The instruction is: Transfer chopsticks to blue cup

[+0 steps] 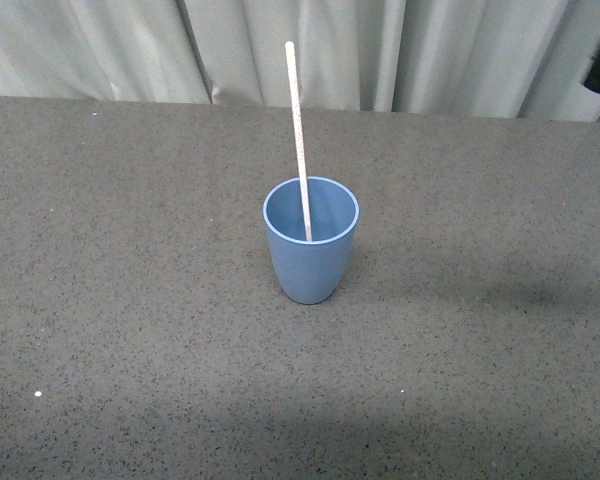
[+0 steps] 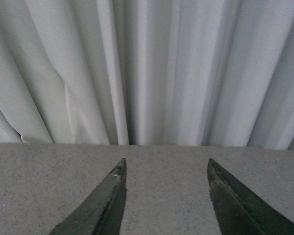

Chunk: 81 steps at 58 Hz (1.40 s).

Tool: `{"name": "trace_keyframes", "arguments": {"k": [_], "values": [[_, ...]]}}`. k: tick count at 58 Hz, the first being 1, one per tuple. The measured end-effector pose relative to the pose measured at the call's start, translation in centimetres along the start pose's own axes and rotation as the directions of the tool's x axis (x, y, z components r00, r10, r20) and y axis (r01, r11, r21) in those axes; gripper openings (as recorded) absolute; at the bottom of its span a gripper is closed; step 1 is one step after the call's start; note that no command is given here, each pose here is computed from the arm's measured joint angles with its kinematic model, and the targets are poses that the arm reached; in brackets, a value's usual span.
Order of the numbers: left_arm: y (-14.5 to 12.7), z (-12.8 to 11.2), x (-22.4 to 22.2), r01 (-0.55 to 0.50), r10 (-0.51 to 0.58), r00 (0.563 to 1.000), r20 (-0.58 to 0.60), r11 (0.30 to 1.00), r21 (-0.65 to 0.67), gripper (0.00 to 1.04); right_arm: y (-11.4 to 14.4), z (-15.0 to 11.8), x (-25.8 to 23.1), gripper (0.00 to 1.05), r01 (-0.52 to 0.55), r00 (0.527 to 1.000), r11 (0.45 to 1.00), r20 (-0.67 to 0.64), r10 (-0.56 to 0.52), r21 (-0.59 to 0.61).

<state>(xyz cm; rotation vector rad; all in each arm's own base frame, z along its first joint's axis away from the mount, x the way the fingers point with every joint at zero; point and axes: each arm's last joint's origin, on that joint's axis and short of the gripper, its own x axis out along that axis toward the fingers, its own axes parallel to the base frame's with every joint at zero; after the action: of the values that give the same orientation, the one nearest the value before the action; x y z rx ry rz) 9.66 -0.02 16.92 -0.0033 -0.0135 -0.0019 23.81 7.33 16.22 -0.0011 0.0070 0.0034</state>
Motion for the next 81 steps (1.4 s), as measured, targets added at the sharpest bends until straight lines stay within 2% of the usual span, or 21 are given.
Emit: {"name": "trace_keyframes", "arguments": {"k": [11, 26, 49, 52, 81], "values": [[0.0, 0.0, 0.0, 0.0, 0.0, 1.0, 0.0, 1.0, 0.0, 0.98, -2.6, -0.2, -2.9, 0.0, -0.005, 1.0, 1.0, -0.009, 0.005, -0.004], [0.0, 0.0, 0.0, 0.0, 0.0, 1.0, 0.0, 1.0, 0.0, 0.98, -4.9, -0.2, -6.0, 0.01, 0.002, 1.0, 1.0, -0.013, -0.002, -0.003], [0.0, 0.0, 0.0, 0.0, 0.0, 1.0, 0.0, 1.0, 0.0, 0.98, -6.8, -0.1, -9.0, 0.01, -0.021, 1.0, 1.0, -0.011, 0.021, 0.0], [0.0, 0.0, 0.0, 0.0, 0.0, 1.0, 0.0, 1.0, 0.0, 0.98, -7.2, -0.1, -9.4, 0.01, 0.002, 1.0, 1.0, -0.008, -0.002, 0.0], [0.0, 0.0, 0.0, 0.0, 0.0, 1.0, 0.0, 1.0, 0.0, 0.98, -7.3, 0.4, -11.4, 0.01, 0.002, 1.0, 1.0, 0.011, -0.002, 0.001]]}}
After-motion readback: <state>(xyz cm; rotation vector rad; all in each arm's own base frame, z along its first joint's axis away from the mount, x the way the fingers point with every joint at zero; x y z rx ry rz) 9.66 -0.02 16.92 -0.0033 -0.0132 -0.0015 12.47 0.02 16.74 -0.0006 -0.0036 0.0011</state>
